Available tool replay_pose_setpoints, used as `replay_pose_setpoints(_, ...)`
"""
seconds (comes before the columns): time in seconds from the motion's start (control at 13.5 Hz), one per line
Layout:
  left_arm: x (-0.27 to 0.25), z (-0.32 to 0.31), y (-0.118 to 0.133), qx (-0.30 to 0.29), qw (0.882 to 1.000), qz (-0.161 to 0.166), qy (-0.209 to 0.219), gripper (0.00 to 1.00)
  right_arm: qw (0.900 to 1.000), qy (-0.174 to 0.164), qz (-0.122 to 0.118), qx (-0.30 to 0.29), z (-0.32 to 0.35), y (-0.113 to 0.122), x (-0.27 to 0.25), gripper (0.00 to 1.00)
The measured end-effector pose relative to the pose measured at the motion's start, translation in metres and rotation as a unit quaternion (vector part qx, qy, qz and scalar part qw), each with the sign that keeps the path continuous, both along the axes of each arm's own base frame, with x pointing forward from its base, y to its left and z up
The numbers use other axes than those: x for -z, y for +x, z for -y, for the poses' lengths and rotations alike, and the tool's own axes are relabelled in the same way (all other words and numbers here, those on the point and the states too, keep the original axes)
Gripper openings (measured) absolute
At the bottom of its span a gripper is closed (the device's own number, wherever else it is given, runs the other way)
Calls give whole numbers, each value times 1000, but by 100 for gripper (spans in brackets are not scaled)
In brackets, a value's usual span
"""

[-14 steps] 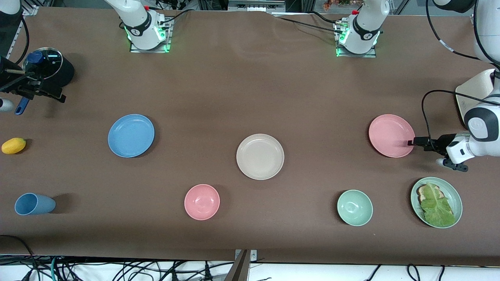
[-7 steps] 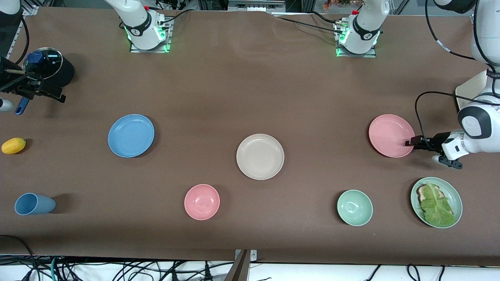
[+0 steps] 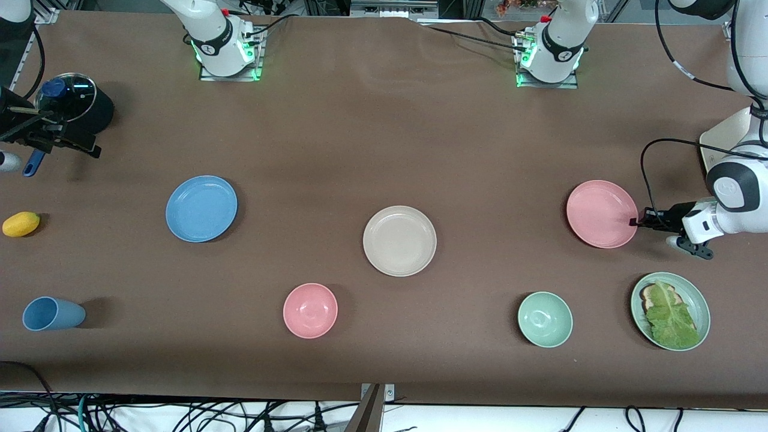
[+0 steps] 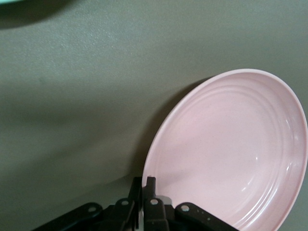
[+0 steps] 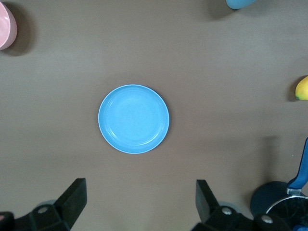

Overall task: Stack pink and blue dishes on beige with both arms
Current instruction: 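Grip the pink plate rim and carry it onto the beige plate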

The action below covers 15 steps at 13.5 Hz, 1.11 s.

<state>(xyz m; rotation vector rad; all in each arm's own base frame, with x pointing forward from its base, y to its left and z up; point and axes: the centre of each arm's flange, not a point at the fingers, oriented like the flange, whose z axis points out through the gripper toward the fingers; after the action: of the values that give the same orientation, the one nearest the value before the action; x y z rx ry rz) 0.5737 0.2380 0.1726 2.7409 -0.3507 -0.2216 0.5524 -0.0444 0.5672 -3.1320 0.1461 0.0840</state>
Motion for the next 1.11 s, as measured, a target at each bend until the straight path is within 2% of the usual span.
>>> replay_pose_setpoints(0.44,-30,17,7,-18,1000,-20,-11,5,1000,0,-1,2,2,0,1,100)
replay_pose_setpoints(0.74,-86,96,36,-31,999,-25,5,5,1000,0,-1,2,2,0,1,100)
replay_pose_setpoints(1.11,-104,202,56,-54,998,-33,1,5,1000,0,-1,3,3,0,1,100)
